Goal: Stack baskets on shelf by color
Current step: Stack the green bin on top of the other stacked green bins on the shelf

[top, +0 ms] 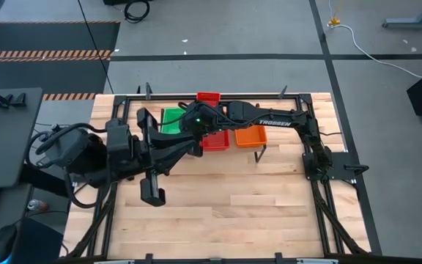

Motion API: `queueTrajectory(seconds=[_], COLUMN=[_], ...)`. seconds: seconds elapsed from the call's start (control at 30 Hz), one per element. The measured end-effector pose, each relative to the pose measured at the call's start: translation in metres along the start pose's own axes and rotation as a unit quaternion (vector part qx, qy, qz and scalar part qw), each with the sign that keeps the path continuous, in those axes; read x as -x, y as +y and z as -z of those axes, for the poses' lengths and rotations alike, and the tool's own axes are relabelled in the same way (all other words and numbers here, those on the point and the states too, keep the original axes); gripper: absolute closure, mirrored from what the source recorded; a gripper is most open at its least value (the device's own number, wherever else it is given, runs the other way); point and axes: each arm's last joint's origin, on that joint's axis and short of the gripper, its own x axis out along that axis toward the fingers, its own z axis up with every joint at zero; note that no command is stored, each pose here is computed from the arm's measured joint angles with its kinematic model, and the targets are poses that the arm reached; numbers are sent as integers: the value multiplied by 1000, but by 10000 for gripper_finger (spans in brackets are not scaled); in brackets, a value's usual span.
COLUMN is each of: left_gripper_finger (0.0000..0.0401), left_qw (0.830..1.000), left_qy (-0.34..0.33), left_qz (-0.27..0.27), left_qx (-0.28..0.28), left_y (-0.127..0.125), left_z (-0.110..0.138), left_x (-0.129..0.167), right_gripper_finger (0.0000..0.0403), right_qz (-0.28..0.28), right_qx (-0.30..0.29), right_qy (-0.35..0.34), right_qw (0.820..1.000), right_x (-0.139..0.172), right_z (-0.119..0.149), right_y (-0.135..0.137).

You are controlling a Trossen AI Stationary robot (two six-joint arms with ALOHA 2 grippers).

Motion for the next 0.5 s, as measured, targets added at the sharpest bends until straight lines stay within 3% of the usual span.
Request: queueTrajectory(seconds=[0.13,0.37,0.5], left_gripper_finger=[349,349,349], left_qw=[1000,1000,1000], left_qy=[1,6,9], left_qz=[-9,-16,-25], left_qx=[-2,-7,-10], left_y=[1,1,1], left_z=[0,1,2], left_x=[0,0,0], right_gripper_finger=[388,362,377], right_qz=[-12,-11,-11], right_qx=[1,19,31], right_qy=[-3,-9,-9], right_qw=[1000,1000,999], right_x=[0,-1,-1], right_z=[0,-2,-1], right_y=[1,1,2])
